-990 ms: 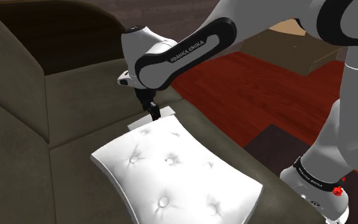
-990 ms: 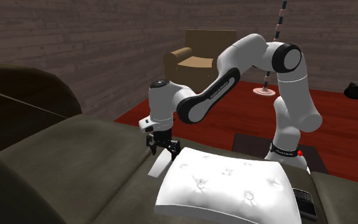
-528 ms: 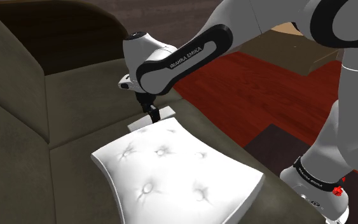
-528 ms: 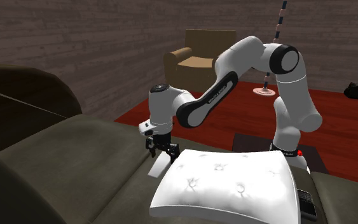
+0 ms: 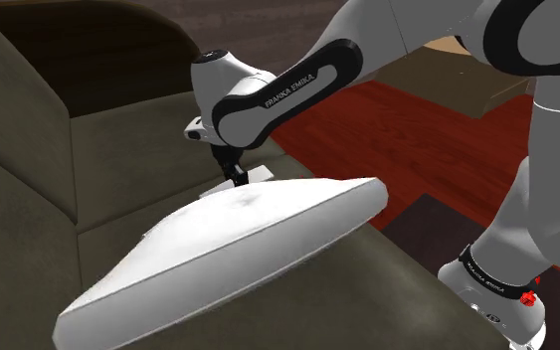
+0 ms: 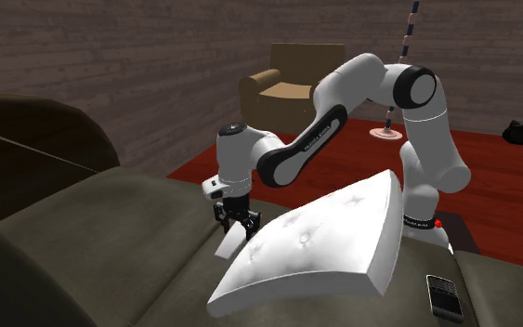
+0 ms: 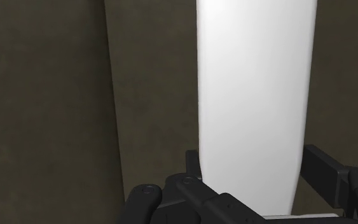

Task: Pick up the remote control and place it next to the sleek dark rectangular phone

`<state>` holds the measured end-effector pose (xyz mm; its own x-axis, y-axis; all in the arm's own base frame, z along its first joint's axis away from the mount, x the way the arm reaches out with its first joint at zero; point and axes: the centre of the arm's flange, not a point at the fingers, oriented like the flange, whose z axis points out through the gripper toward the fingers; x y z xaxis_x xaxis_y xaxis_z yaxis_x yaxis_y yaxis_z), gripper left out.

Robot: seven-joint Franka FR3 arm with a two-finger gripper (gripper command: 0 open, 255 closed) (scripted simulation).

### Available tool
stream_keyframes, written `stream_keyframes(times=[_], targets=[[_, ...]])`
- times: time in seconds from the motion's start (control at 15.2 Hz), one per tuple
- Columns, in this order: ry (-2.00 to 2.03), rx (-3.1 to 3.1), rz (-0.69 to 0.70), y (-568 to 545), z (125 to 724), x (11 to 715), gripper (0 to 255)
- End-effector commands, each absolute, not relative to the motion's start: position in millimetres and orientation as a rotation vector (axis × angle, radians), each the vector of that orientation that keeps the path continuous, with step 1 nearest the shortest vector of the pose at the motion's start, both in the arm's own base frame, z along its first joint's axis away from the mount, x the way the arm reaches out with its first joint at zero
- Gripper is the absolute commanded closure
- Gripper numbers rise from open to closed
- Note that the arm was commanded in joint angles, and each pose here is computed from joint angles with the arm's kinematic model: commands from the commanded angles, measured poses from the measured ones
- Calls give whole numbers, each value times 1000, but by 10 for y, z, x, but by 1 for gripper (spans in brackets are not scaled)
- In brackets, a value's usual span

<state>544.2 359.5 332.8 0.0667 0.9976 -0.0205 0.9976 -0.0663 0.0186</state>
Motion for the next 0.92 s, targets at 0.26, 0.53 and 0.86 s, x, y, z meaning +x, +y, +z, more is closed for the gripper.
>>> stream_keyframes(times=[0.26,0.53,0.86], targets=[[2130,2275,-16,3591,3286,5449,255],[2130,2274,-16,3576,3432,5411,255],[2130,2274,-16,3577,3696,5412,255]])
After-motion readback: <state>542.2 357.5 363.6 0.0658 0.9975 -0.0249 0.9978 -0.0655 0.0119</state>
